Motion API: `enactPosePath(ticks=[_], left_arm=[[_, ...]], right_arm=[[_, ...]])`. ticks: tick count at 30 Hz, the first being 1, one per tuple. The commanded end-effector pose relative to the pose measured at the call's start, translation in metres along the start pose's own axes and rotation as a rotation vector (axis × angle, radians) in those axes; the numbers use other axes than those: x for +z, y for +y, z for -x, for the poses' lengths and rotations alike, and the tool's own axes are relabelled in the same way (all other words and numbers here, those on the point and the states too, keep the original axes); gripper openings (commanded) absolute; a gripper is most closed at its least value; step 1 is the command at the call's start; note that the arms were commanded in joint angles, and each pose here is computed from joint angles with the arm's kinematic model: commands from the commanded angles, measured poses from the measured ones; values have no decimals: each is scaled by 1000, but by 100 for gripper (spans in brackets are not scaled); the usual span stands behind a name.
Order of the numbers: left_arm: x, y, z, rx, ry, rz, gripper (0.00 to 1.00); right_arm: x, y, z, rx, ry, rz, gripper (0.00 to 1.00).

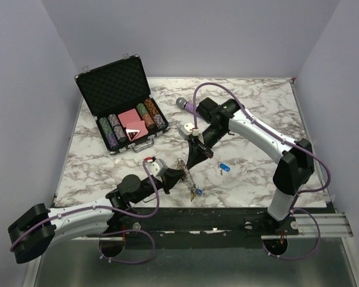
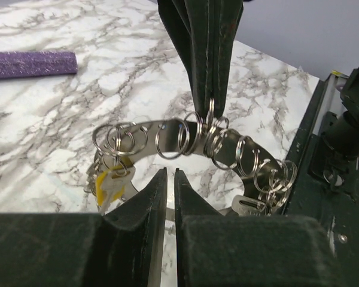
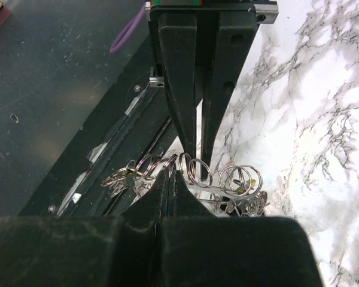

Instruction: Put the keys on the keyring

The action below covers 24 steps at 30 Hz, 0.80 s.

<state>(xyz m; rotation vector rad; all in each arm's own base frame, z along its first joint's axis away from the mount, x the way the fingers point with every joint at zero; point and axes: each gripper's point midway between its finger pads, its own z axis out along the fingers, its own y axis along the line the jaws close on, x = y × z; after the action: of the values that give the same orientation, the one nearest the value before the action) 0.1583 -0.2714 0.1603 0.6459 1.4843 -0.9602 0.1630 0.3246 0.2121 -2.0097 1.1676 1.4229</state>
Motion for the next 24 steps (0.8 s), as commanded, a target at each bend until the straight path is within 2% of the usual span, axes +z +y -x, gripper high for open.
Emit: enactPosePath(ticks=[1,8,14,24], left_arm=[[11,5,39,82,-124,39,17],[9,-14,50,67,-176,-61,17],[1,-14,57,42,-208,-56,18],[-6,-27,47,50,-182,-138,21]], right_arm=[[2,20,10,73,-59,46,0],[2,19,9,76,-57,47,0],[2,19,9,76,-54,46,0],[2,20,10,73,-51,44,0]])
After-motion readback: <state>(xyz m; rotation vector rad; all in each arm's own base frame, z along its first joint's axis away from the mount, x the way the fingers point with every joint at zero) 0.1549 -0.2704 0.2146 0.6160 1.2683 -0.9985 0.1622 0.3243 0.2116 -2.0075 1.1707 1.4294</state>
